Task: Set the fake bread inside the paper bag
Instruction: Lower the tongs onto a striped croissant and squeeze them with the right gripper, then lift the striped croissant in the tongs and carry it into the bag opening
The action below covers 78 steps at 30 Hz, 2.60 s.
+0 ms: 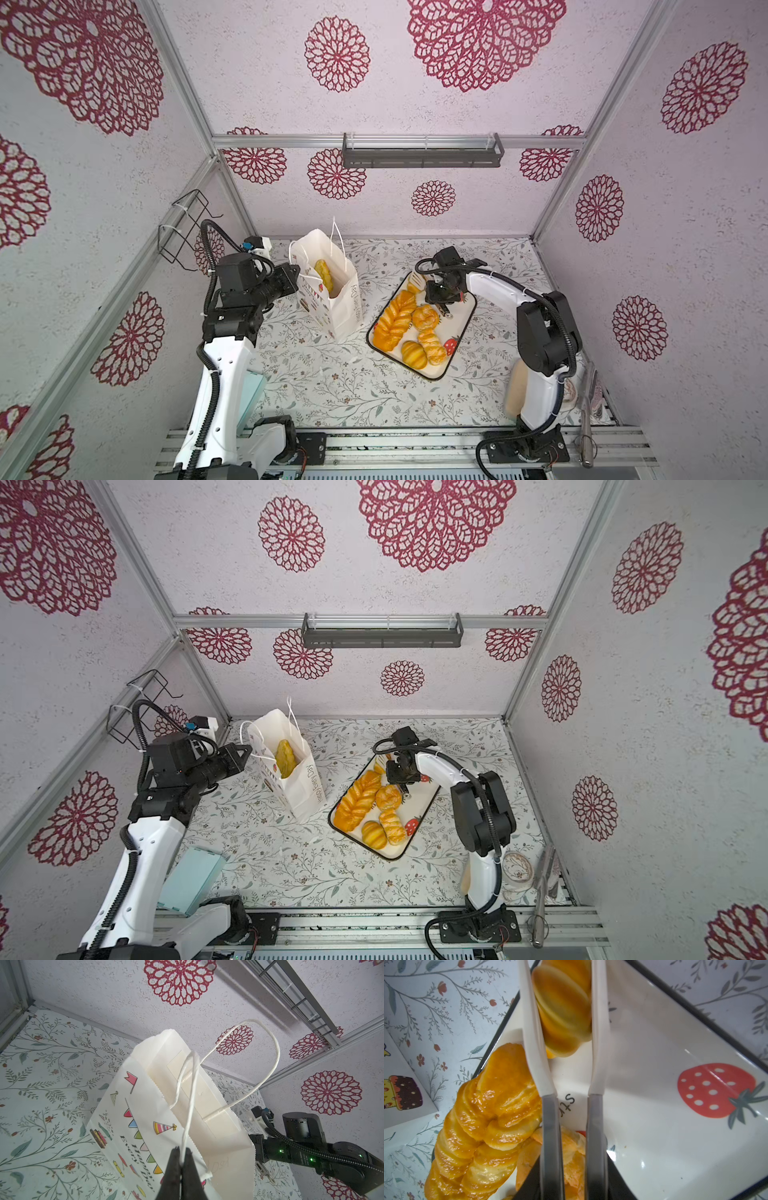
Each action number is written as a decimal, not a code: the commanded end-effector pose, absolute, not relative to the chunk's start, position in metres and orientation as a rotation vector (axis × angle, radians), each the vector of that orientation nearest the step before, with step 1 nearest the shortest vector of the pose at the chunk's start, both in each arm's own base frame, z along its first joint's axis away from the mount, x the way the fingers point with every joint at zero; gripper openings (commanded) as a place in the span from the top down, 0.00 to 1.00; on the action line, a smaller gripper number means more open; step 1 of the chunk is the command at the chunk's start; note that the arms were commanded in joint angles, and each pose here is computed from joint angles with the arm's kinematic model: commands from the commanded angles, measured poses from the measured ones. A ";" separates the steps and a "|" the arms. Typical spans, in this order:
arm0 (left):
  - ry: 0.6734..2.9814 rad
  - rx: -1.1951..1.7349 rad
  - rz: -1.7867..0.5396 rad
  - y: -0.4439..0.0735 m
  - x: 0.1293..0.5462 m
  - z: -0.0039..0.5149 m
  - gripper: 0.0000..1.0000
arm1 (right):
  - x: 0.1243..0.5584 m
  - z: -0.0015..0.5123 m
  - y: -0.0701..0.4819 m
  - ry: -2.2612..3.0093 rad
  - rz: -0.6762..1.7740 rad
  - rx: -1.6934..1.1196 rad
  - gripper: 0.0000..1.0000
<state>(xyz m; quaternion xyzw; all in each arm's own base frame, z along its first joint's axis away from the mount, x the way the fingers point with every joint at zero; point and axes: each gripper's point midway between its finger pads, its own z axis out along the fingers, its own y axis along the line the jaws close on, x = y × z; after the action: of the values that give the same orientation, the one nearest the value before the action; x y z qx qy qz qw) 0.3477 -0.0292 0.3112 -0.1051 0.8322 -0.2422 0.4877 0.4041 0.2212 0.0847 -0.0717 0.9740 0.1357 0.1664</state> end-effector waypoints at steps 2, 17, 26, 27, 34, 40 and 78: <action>2.004 -0.243 -0.582 -0.027 0.348 0.314 1.00 | 0.408 0.122 0.217 2.676 0.399 -0.195 0.68; 2.005 -0.246 -0.599 -0.029 0.350 0.313 1.00 | 0.393 0.159 0.206 2.594 0.418 -0.161 0.75; 2.006 -0.250 -0.611 -0.029 0.351 0.313 1.00 | 0.385 0.196 0.205 2.523 0.459 -0.150 0.76; 2.006 -0.252 -0.610 -0.029 0.352 0.313 1.00 | 0.384 0.202 0.206 2.514 0.466 -0.152 0.76; 2.007 -0.253 -0.616 -0.029 0.352 0.312 1.00 | 0.372 0.247 0.220 2.418 0.527 -0.214 0.76; 2.006 -0.253 -0.618 -0.030 0.352 0.313 1.00 | 0.356 0.290 0.246 2.317 0.570 -0.330 0.75; 1.978 -0.248 -0.647 -0.032 0.352 0.325 1.00 | 0.256 0.411 0.371 1.877 0.858 -0.825 0.73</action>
<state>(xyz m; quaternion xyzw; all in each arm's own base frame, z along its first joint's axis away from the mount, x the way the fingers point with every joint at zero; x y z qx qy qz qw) 0.3498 -0.0324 0.3122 -0.1084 0.8287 -0.2600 0.4836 0.2620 0.3637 0.3649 -0.3212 0.8030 0.3125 0.3929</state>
